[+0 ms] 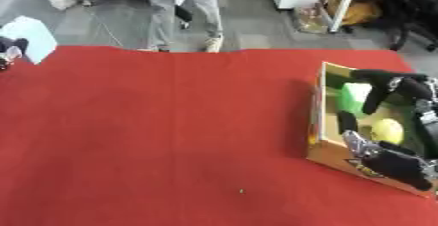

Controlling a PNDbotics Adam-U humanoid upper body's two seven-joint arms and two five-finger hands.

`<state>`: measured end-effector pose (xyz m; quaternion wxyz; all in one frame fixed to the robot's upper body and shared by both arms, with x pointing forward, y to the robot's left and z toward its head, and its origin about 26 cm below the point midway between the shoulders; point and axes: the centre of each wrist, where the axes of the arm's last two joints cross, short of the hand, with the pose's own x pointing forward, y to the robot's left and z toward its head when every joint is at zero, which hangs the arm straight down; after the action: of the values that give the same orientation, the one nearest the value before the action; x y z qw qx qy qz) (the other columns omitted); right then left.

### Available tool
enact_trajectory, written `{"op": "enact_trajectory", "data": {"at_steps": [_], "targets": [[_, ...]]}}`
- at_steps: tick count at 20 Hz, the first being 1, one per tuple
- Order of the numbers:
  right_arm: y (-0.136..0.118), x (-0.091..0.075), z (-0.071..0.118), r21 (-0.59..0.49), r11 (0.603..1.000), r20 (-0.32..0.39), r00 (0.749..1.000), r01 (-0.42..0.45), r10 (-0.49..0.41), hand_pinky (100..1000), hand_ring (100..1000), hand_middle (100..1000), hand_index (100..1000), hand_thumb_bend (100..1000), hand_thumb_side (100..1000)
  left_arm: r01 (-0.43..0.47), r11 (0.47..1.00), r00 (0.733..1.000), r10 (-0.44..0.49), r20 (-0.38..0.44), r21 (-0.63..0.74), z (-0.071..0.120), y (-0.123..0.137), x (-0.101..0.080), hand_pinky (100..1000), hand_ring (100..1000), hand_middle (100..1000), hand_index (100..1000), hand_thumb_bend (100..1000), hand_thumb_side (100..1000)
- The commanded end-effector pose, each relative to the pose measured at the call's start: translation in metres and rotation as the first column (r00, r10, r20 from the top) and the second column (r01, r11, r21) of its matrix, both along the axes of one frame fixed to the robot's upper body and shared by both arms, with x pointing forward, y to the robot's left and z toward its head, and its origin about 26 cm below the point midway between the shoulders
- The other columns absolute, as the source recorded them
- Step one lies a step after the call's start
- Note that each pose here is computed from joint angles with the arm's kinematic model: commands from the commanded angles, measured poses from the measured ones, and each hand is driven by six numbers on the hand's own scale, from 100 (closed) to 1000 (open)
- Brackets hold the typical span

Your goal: Pick up the objects with one hand, pass them to the other hand, and then place them into the box on the other side of the table.

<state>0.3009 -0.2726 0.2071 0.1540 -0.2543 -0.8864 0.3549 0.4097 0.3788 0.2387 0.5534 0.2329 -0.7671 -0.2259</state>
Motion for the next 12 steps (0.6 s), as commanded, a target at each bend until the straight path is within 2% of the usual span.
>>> {"op": "enact_trajectory", "data": {"at_steps": [1,2,4,5,7,12], "targets": [[0.007,-0.002,0.013,-0.09,0.994,0.055,0.997,-0.055,0.061,700,409,384,811,246,203,0.219,0.97,0.975,-0.215,-0.046,0.104,0.025,-0.02,-0.013,666,601,510,648,254,240],[0.01,-0.001,0.014,-0.107,0.992,0.06,0.995,-0.073,0.08,700,409,384,811,246,203,0.278,0.954,0.96,-0.27,-0.077,0.116,0.025,-0.028,-0.016,666,601,510,648,137,295],[0.017,0.0,0.018,-0.142,0.983,0.074,0.99,-0.113,0.124,699,411,377,820,275,222,0.394,0.909,0.916,-0.374,-0.147,0.138,0.024,-0.045,-0.02,667,605,515,653,156,307],[0.021,0.001,0.02,-0.161,0.978,0.08,0.986,-0.134,0.148,696,444,367,834,306,247,0.447,0.883,0.889,-0.42,-0.183,0.145,0.023,-0.054,-0.021,668,608,518,655,176,324],[0.031,0.002,0.023,-0.21,0.961,0.087,0.975,-0.181,0.202,690,451,358,845,335,279,0.55,0.823,0.823,-0.504,-0.261,0.146,0.02,-0.071,-0.024,668,609,519,657,186,334],[0.053,0.003,0.03,-0.338,0.906,0.073,0.952,-0.256,0.297,679,455,342,881,408,340,0.698,0.706,0.686,-0.609,-0.398,0.122,0.015,-0.102,-0.028,668,611,522,660,199,346]]}}
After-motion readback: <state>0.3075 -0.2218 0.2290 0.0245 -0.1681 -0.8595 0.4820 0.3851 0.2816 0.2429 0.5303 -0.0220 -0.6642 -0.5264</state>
